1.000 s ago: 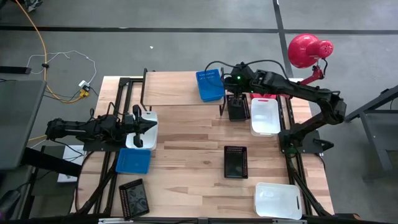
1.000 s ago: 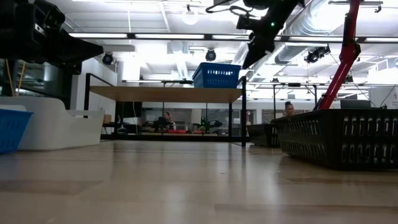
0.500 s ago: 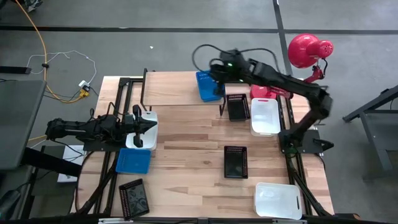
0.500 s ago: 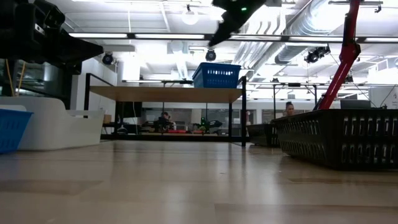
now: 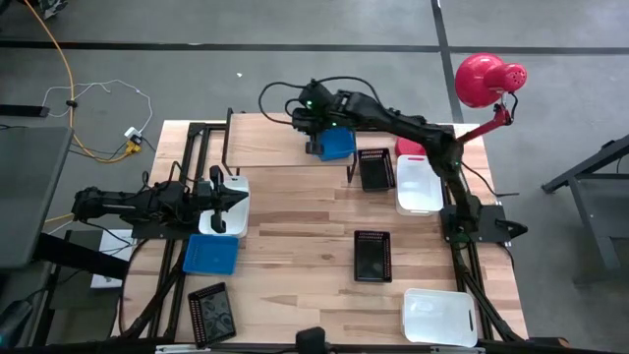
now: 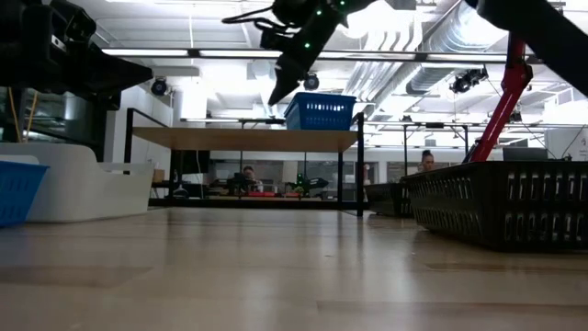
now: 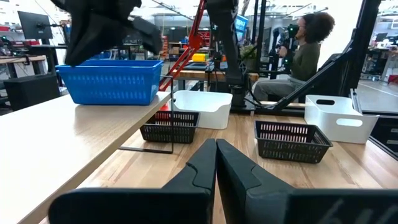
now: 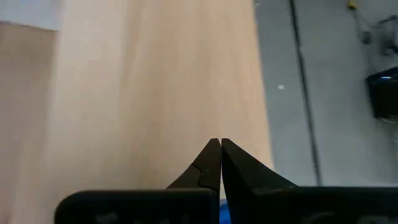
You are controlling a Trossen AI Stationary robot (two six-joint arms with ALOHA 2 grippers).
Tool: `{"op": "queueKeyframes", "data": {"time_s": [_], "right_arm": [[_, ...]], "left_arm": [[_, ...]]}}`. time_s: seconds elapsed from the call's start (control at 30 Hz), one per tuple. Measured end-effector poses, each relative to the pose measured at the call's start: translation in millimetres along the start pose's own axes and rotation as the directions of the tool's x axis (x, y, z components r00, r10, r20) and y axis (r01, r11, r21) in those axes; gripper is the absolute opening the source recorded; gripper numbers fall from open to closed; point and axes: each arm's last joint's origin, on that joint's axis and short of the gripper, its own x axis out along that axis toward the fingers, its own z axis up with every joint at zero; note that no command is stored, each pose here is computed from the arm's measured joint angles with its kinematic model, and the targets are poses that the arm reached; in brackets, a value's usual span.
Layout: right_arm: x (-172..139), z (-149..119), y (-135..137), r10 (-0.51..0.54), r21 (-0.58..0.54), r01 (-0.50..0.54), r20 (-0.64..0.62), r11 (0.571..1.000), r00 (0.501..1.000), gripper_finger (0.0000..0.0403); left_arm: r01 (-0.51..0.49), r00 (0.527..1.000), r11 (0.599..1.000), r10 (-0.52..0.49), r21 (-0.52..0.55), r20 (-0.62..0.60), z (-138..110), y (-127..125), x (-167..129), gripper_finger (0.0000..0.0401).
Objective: Stack baskets on shelf by color
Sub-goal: Stack the bottom right blue bin on the blue bin on the shelf
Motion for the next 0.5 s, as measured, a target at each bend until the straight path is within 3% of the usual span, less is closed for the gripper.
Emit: {"op": "queueKeyframes", "data": {"time_s": [0.17, 0.5], "right_arm": [[8.4, -2.2, -11.3, -0.104, 0.005, 0.105, -0.050, 0.994, 0.993, 0.0000], [10.2, -20.3, -31.1, -0.108, 0.064, 0.116, -0.113, 0.991, 0.988, 0.0000]], "left_arm": [[0.000, 1.000, 1.000, 0.000, -0.001, 0.000, 0.0, 0.0, 0.0, 0.0001], [0.000, 1.000, 1.000, 0.000, 0.000, 0.000, 0.0, 0.0, 0.0, 0.0001]]}}
